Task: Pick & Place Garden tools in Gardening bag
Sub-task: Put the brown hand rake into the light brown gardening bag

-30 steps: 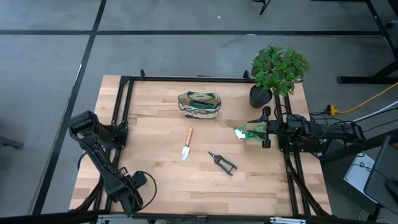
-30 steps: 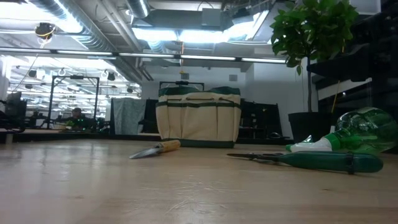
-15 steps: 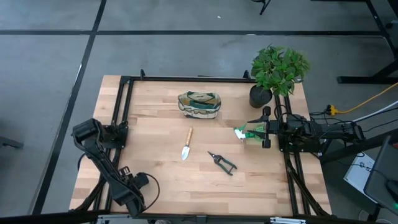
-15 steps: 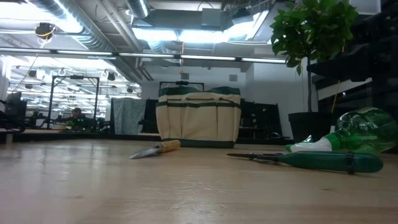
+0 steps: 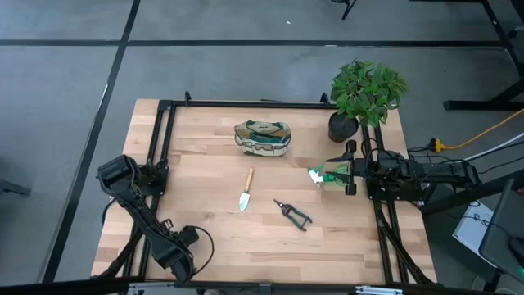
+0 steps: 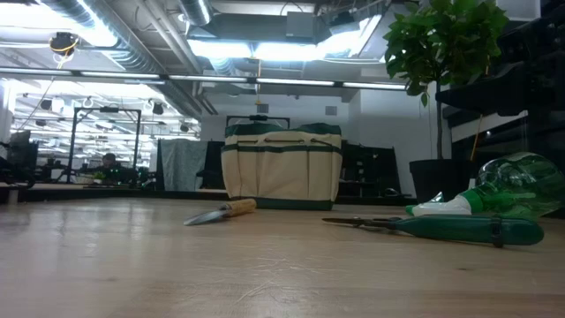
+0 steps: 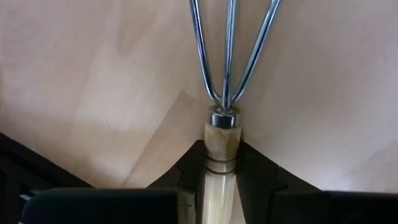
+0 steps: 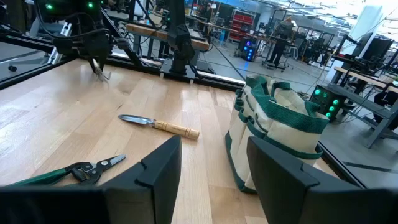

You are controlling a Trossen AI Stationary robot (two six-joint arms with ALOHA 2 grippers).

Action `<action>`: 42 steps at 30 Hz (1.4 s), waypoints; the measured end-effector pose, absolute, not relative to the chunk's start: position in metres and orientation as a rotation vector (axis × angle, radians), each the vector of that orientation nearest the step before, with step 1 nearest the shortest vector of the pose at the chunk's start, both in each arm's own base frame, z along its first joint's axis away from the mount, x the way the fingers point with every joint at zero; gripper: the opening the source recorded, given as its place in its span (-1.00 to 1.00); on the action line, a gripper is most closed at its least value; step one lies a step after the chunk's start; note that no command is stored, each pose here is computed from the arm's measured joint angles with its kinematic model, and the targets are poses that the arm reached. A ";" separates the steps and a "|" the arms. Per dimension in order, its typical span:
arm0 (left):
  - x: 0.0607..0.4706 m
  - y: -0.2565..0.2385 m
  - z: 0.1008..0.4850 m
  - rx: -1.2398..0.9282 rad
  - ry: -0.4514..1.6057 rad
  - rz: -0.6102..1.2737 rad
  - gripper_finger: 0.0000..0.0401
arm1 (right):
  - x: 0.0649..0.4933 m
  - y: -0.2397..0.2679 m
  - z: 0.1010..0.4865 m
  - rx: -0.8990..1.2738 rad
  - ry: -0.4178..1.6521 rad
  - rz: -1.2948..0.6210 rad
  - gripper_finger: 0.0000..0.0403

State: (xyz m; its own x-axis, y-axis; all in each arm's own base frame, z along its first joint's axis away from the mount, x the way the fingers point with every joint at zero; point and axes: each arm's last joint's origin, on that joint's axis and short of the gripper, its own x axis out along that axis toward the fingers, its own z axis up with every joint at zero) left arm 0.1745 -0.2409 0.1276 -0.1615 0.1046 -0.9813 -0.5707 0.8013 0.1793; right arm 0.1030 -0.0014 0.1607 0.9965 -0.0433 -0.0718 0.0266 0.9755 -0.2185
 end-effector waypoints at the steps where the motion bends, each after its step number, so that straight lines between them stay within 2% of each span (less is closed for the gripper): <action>1: 0.176 -0.240 0.128 -0.374 1.629 0.625 -0.71 | 0.103 -0.001 0.161 -0.219 0.077 -0.036 -0.08; 11: 0.188 -0.225 0.135 -0.362 1.463 0.670 -0.71 | 0.103 -0.001 0.161 -0.219 0.076 -0.036 -0.08; 16: 0.204 -0.210 0.144 -0.349 1.256 0.710 -0.71 | 0.103 -0.001 0.161 -0.219 0.076 -0.035 -0.08; 19: 0.213 -0.201 0.153 -0.310 1.151 0.697 -0.71 | 0.103 -0.001 0.161 -0.219 0.077 -0.037 -0.08; 25: 0.237 -0.173 0.168 -0.196 1.066 0.668 -0.71 | 0.103 -0.001 0.161 -0.219 0.076 -0.038 -0.08; 42: 0.324 -0.082 0.194 0.140 0.898 0.384 -0.71 | 0.103 -0.001 0.161 -0.219 0.076 -0.037 -0.08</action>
State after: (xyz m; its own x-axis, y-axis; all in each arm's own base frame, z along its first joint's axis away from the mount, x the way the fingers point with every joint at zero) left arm 0.3237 -0.0817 0.1935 0.5606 0.3828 -0.7343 -0.2673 0.9229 0.2770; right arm 0.1031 -0.0014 0.1607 0.9964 -0.0446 -0.0714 0.0280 0.9754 -0.2185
